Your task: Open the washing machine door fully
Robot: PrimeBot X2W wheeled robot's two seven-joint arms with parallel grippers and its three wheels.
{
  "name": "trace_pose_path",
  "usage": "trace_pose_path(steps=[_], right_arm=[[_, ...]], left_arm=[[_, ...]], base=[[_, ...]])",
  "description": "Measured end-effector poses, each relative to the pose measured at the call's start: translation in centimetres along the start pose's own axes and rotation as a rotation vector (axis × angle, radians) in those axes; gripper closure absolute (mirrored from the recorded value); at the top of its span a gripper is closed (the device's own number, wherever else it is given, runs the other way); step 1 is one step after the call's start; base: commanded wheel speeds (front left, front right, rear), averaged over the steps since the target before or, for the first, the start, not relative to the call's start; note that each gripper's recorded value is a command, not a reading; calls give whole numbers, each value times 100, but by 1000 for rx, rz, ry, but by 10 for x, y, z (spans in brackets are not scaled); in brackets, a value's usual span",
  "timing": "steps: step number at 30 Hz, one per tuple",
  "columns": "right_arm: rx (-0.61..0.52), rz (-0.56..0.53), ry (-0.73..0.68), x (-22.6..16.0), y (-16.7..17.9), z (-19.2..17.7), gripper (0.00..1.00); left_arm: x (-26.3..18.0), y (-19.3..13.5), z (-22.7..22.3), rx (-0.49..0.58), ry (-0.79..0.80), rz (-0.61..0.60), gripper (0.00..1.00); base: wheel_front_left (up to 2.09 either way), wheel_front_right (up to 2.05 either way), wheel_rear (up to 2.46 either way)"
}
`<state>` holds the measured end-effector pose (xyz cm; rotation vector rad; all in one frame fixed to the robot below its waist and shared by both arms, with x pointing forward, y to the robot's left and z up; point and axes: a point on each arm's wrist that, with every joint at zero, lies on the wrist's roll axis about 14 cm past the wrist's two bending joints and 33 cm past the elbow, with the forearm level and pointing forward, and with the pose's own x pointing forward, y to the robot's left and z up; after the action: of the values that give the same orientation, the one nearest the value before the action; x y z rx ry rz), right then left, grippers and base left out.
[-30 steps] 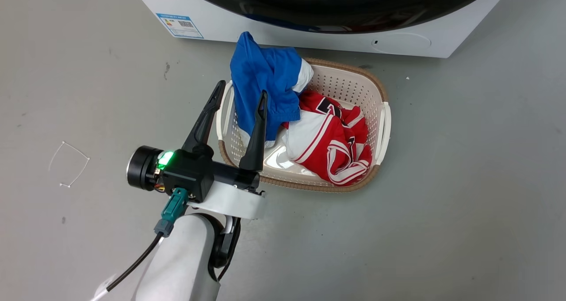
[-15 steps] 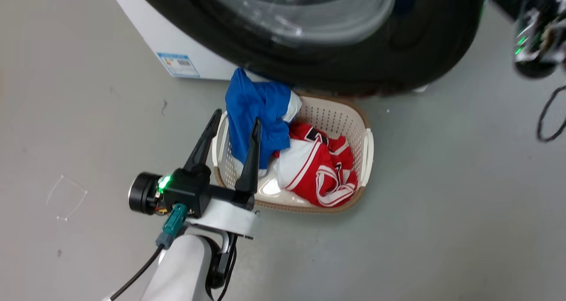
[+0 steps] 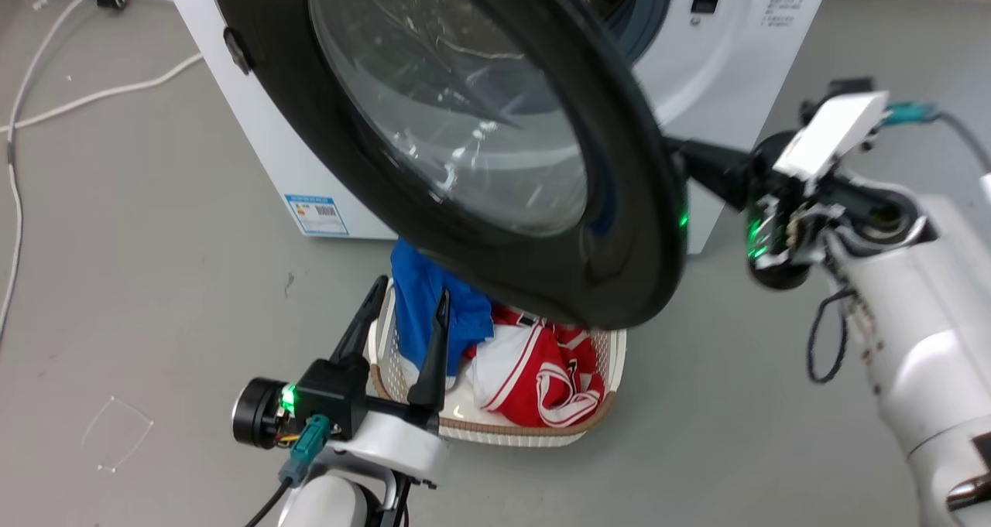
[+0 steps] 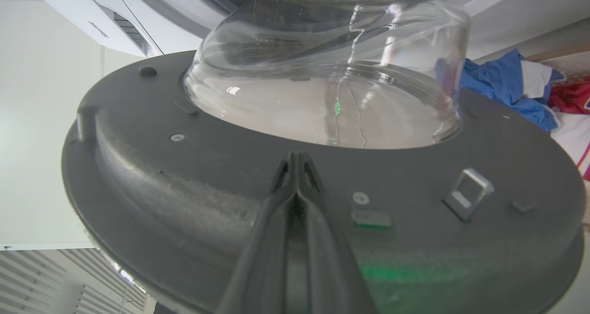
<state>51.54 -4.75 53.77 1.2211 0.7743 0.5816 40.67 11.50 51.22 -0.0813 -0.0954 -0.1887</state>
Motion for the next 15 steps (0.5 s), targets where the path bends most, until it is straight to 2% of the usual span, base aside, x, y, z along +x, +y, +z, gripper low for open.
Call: trace_pose_path(steps=[15], right_arm=[[50,117,171,-3,20,-99,100]], left_arm=[[-27,-20,5,2,-1,-57,0]], base=[[0,0,0]])
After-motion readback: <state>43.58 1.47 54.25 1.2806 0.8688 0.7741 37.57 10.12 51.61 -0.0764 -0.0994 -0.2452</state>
